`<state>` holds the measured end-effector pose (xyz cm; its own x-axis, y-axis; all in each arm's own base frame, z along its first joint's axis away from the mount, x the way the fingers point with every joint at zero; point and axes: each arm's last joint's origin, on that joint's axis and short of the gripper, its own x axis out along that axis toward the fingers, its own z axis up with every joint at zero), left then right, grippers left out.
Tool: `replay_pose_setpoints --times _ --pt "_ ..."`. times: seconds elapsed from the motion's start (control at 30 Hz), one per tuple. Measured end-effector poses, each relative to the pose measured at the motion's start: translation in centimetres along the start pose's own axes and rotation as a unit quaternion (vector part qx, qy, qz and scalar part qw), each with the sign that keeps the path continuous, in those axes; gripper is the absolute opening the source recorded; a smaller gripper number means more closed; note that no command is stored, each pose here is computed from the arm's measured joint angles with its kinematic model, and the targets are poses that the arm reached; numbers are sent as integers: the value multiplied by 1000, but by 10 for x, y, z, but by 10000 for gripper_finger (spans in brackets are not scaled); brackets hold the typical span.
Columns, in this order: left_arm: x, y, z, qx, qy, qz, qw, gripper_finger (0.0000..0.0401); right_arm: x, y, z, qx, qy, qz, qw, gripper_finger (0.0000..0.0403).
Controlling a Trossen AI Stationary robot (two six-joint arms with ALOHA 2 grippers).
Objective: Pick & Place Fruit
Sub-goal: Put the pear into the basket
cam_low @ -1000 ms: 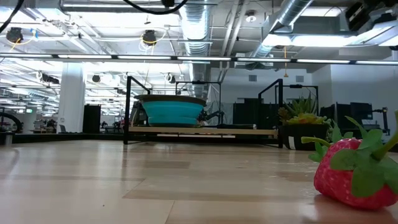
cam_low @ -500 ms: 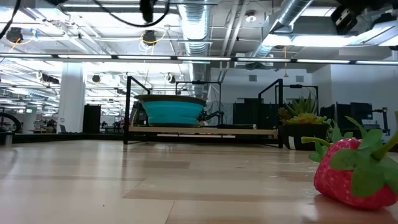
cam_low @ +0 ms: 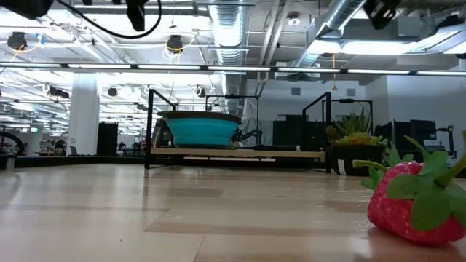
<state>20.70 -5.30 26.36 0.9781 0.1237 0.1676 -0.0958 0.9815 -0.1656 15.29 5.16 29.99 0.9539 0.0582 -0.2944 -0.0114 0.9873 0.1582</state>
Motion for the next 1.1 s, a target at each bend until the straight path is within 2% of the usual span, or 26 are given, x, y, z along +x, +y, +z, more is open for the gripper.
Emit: replay_pose_setpoints --times 0.07,0.17,0.33,0.5,0.63,0.83,1.0,1.1 --pt "-5 2 0 -2 -4 -1 1000 2 11 5 3 -4 34 -8 999 0" --pt "-13 6 -2 -3 -7 -1 1000 2 25 14 7 21 90 -22 996 0" --pt "-22 11 -8 -1 -3 0 1000 2 48 37 8 39 209 -47 976 0" --pt "-26 13 -16 4 7 1 1000 2 64 66 13 54 279 -58 957 0" --pt "-27 14 -19 6 13 1 1000 2 73 89 13 64 309 -61 947 0" --pt "-27 14 -18 5 10 1 1000 2 91 114 -4 104 368 -49 923 0" --pt "-27 14 -18 5 10 1 1000 2 106 126 -29 136 444 -44 885 0" --pt "-27 14 -18 5 10 1 1000 2 118 129 -44 150 468 -62 869 0"
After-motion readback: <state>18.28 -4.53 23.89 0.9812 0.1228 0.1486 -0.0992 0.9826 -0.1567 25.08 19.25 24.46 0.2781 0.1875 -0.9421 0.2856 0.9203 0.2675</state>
